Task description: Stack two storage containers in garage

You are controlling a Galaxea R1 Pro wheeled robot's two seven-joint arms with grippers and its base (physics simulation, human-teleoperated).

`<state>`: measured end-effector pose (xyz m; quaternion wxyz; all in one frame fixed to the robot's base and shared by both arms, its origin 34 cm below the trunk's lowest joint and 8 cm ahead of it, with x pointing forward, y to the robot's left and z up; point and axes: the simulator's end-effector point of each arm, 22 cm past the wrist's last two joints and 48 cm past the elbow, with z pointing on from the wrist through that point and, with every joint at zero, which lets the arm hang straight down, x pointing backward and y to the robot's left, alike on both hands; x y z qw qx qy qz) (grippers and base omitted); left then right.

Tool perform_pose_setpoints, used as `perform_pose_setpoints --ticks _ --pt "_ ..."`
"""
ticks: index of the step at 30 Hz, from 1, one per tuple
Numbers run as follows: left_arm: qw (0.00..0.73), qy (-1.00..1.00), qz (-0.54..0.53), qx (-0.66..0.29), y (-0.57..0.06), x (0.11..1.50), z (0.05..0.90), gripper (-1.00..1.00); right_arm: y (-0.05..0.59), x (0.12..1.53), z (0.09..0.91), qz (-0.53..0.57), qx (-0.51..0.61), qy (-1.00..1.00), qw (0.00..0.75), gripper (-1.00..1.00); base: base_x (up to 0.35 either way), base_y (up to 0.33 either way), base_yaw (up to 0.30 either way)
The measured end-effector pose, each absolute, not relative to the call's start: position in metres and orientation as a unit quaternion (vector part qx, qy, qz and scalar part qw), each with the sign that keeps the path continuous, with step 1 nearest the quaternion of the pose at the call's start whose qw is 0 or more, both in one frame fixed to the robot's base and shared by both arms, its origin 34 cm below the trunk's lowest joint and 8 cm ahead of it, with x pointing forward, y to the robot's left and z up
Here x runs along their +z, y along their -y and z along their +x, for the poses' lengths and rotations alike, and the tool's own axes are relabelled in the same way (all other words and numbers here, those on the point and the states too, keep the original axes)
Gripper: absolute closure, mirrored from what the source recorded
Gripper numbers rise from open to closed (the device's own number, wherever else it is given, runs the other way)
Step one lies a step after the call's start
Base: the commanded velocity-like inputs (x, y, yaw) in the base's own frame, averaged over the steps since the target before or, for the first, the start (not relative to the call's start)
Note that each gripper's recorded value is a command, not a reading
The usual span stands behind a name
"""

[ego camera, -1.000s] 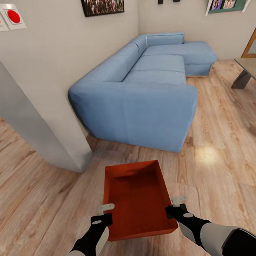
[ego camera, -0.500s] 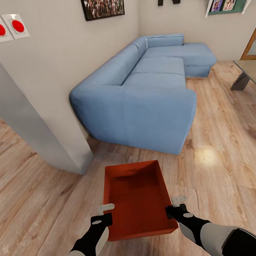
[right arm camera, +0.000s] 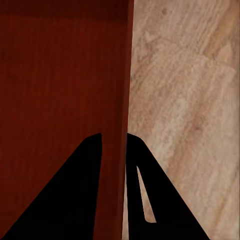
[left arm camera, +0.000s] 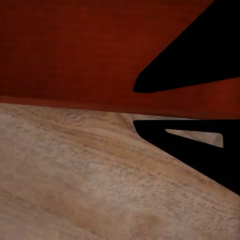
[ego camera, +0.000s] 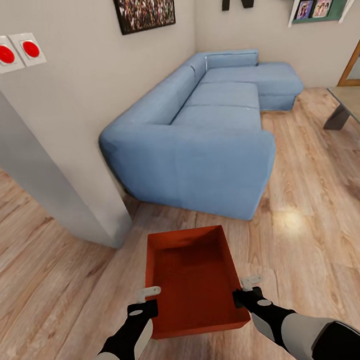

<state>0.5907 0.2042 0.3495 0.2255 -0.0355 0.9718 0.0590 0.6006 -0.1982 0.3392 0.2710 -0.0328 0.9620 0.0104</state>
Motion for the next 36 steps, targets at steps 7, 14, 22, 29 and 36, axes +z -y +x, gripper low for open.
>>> perform_pose_setpoints --ticks 7,14,22,29,36 --pt "0.225 -0.972 -0.036 0.059 -0.205 0.364 0.593 1.0 0.198 0.353 0.603 -0.033 0.01 -0.962 0.271 1.0 0.0 0.0 0.0" --pt "0.225 -0.972 -0.036 0.059 -0.205 0.378 0.595 1.0 0.197 0.368 0.605 -0.033 0.01 -0.962 0.271 1.0 0.0 0.0 0.0" --pt "0.225 -0.972 -0.036 0.059 -0.205 0.393 0.597 1.0 0.197 0.383 0.607 -0.033 0.01 -0.962 0.271 1.0 0.0 0.0 0.0" --pt "0.225 -0.972 -0.036 0.058 -0.207 0.406 0.599 1.0 0.195 0.397 0.609 -0.033 0.009 -0.962 0.271 1.0 0.0 0.0 0.0" --pt "0.225 -0.972 -0.036 0.058 -0.207 0.42 0.6 1.0 0.195 0.41 0.61 -0.033 0.009 -0.962 0.271 1.0 0.0 0.0 0.0"
